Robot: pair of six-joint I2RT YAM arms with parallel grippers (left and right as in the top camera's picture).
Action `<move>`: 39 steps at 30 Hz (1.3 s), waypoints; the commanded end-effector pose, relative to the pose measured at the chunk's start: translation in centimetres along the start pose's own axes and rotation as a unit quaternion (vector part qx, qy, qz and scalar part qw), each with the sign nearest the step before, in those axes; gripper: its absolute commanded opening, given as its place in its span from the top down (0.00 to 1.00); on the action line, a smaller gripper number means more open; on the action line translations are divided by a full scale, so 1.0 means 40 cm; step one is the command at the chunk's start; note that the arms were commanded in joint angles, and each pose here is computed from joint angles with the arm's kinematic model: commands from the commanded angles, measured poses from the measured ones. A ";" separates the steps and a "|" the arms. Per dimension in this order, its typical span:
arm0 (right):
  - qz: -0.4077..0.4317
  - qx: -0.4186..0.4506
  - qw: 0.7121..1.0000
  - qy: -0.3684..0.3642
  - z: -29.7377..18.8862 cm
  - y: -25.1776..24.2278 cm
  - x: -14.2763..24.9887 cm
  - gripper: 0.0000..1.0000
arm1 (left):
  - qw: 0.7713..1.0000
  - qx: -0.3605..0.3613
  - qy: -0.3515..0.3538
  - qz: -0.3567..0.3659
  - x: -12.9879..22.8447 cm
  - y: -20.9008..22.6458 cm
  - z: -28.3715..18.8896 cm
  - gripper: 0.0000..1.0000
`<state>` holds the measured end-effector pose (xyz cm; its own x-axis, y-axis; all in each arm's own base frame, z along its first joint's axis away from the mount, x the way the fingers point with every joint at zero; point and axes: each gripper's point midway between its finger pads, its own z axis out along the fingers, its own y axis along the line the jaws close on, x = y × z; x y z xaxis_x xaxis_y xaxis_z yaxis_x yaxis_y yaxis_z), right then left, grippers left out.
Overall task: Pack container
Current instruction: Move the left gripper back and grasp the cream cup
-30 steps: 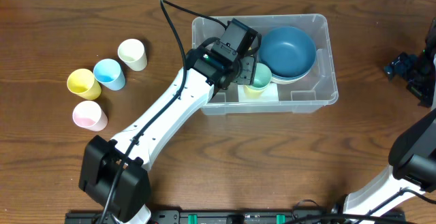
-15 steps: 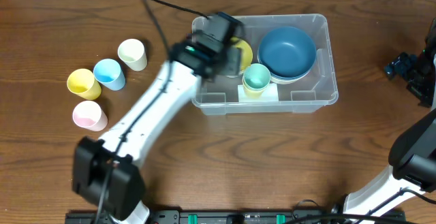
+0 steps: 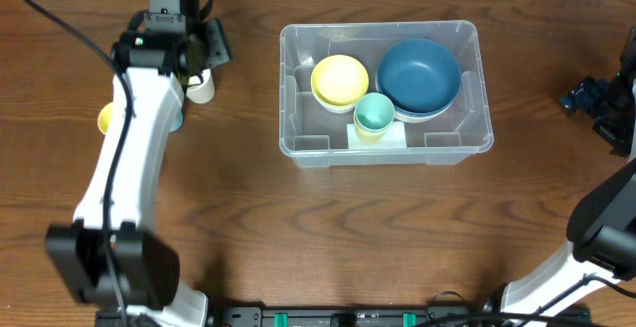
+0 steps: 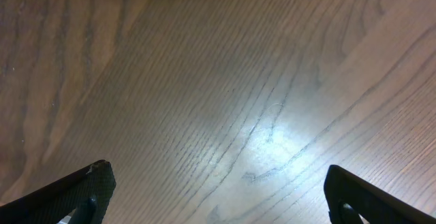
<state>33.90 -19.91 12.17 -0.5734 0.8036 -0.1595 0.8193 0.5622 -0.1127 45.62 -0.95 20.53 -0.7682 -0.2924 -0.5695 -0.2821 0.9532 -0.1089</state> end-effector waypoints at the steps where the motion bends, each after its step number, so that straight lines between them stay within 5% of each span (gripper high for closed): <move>1: 0.009 0.006 1.000 -0.004 -0.003 -0.004 0.000 0.01 | 0.999 -0.028 0.026 -0.004 0.015 0.050 0.086 0.36; 12: 0.009 0.006 1.000 -0.004 -0.003 -0.004 0.000 0.01 | 0.994 -0.061 0.009 -0.094 -0.033 0.190 0.206 0.36; 25: 0.009 0.006 1.000 -0.004 -0.003 -0.004 0.000 0.01 | 0.990 -0.081 0.077 -0.083 0.059 0.236 0.331 0.41; 39: 0.009 0.006 1.000 -0.004 -0.003 -0.004 0.000 0.01 | 0.990 -0.082 0.085 -0.071 0.070 0.238 0.344 0.89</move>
<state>33.91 -19.92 12.17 -0.5734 0.8036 -0.1598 0.8193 0.5622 -0.1125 48.75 8.22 7.04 -0.7892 -0.4514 -0.4164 -0.4770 0.8776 -0.0474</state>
